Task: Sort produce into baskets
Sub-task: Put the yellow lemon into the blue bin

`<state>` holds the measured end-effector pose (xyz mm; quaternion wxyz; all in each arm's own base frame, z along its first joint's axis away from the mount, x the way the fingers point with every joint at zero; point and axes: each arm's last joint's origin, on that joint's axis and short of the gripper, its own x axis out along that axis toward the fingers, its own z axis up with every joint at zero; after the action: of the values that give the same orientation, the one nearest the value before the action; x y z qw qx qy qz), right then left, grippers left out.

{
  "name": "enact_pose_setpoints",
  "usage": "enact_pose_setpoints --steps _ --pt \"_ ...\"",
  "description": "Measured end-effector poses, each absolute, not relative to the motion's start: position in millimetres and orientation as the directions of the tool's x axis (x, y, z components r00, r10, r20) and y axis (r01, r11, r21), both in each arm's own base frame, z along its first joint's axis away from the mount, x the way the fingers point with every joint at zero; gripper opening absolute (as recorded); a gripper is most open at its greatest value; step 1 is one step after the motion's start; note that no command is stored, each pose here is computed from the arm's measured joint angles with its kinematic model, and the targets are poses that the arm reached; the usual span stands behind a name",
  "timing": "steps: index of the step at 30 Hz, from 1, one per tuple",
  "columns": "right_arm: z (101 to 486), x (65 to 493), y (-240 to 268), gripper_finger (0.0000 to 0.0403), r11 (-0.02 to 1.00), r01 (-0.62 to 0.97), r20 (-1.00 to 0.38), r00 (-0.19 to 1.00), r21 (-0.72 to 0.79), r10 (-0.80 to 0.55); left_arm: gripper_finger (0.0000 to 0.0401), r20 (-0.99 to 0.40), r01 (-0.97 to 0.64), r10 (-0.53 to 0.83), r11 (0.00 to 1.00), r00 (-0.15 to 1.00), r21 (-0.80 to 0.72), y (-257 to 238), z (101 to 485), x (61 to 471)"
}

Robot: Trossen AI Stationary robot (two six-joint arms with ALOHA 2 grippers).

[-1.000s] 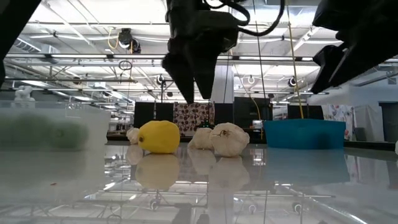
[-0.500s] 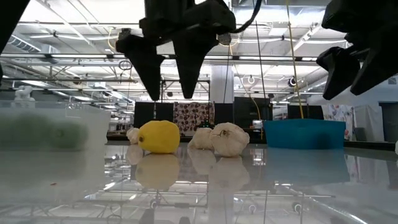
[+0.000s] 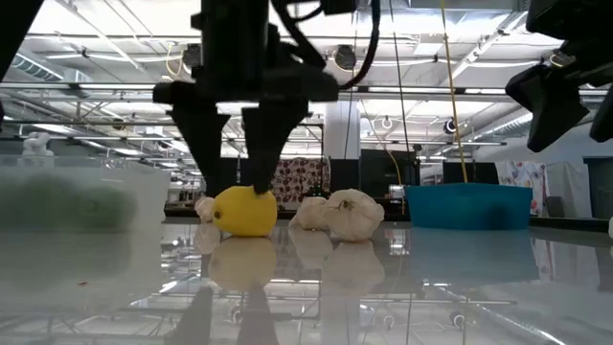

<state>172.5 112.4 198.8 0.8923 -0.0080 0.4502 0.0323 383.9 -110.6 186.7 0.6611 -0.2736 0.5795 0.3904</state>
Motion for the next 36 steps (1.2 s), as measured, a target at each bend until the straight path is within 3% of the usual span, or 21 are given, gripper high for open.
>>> enact_pose_setpoints --steps 6,13,22,36 --pt "199 172 115 0.0270 0.997 -0.071 -0.799 0.599 0.019 0.058 0.0318 -0.980 -0.798 0.155 0.603 0.128 -0.008 -111 170 391" --pt "199 172 115 0.0270 0.998 -0.041 -0.799 0.599 0.041 0.057 0.0318 -0.977 -0.802 0.195 0.595 0.082 0.051 -97 159 387" --pt "199 172 115 0.0270 0.998 -0.023 -0.799 0.598 0.055 0.058 0.0318 -0.968 -0.650 0.173 0.760 0.182 0.014 -93 151 395" --pt "199 172 114 0.0270 0.998 -0.017 -0.799 0.599 0.058 0.057 0.0318 -0.987 -0.347 0.098 0.937 0.126 0.049 -87 194 402"
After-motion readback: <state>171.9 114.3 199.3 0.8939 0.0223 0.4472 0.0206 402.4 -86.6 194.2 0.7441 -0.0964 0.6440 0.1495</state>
